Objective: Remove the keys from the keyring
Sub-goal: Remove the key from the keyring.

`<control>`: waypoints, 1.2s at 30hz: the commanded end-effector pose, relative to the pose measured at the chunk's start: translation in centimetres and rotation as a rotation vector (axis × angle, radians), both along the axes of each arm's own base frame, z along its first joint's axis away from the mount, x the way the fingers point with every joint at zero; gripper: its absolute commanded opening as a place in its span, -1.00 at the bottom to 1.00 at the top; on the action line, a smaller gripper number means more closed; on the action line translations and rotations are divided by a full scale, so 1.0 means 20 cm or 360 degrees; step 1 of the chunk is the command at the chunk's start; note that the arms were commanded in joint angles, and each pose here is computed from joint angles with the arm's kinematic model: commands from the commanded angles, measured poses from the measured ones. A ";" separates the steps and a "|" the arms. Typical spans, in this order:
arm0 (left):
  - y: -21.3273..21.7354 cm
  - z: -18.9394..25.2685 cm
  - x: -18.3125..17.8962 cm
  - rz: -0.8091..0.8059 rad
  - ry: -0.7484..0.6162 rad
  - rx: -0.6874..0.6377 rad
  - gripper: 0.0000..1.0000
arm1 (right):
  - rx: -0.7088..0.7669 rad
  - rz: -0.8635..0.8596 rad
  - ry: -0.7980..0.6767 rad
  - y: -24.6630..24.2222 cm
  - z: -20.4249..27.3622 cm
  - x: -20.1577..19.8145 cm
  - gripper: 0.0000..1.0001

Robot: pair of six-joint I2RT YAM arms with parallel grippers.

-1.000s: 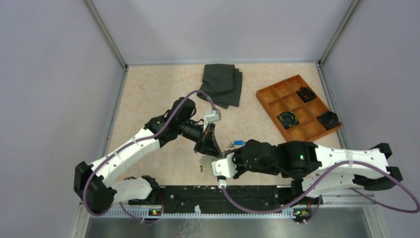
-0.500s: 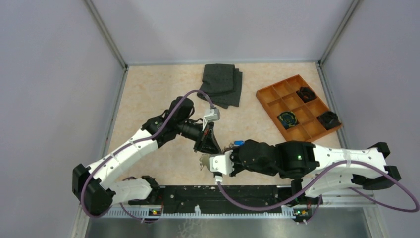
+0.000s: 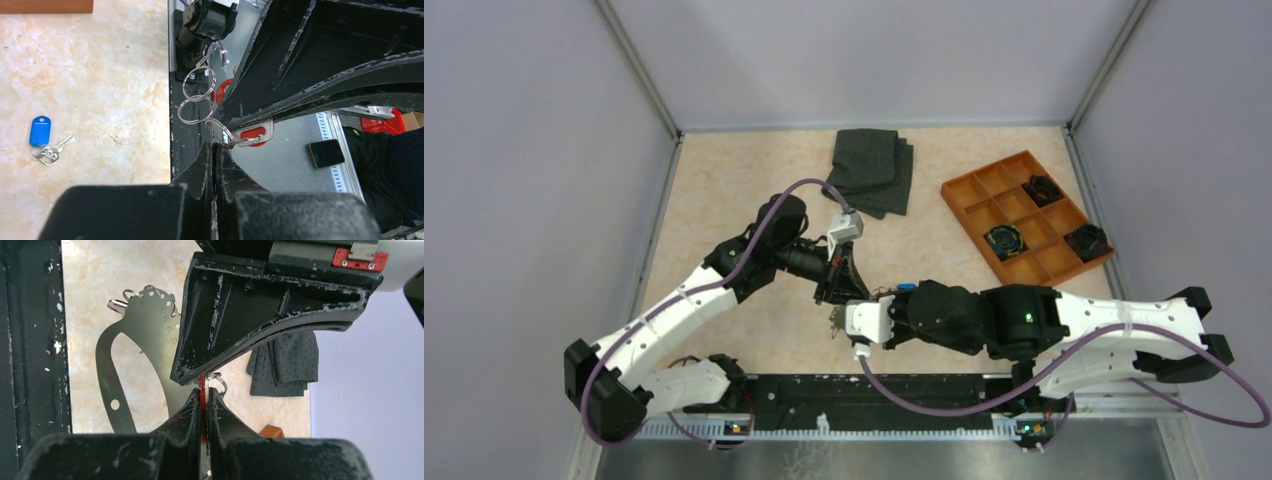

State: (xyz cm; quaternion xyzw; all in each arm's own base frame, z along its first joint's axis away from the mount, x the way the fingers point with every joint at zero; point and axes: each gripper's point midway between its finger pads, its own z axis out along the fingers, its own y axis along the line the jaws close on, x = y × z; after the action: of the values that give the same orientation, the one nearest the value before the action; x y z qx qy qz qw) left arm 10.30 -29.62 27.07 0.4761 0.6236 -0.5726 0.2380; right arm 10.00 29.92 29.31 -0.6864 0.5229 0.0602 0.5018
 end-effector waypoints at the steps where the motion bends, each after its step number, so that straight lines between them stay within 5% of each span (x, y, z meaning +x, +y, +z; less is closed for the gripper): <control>1: 0.00 0.09 0.00 0.0006 -0.0082 -0.0105 -1.00 | 0.0078 -0.0073 -0.0009 0.01 0.08 0.01 -1.00; 14: 0.01 0.11 0.01 0.0068 -0.0176 -0.0159 -1.00 | 0.0170 -0.0203 -0.0062 -0.02 0.17 0.07 -1.00; 36: 0.04 0.21 0.02 0.0145 -0.0329 -0.0234 -1.00 | -0.0030 -0.0449 -0.0135 -0.11 0.08 0.20 -1.00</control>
State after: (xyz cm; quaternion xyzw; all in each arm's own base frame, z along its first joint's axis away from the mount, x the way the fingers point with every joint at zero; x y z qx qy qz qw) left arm 11.69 -29.01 27.89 0.4627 0.6258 -0.5392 0.3219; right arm 12.59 29.51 30.29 -0.6320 0.5712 -0.0010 0.5237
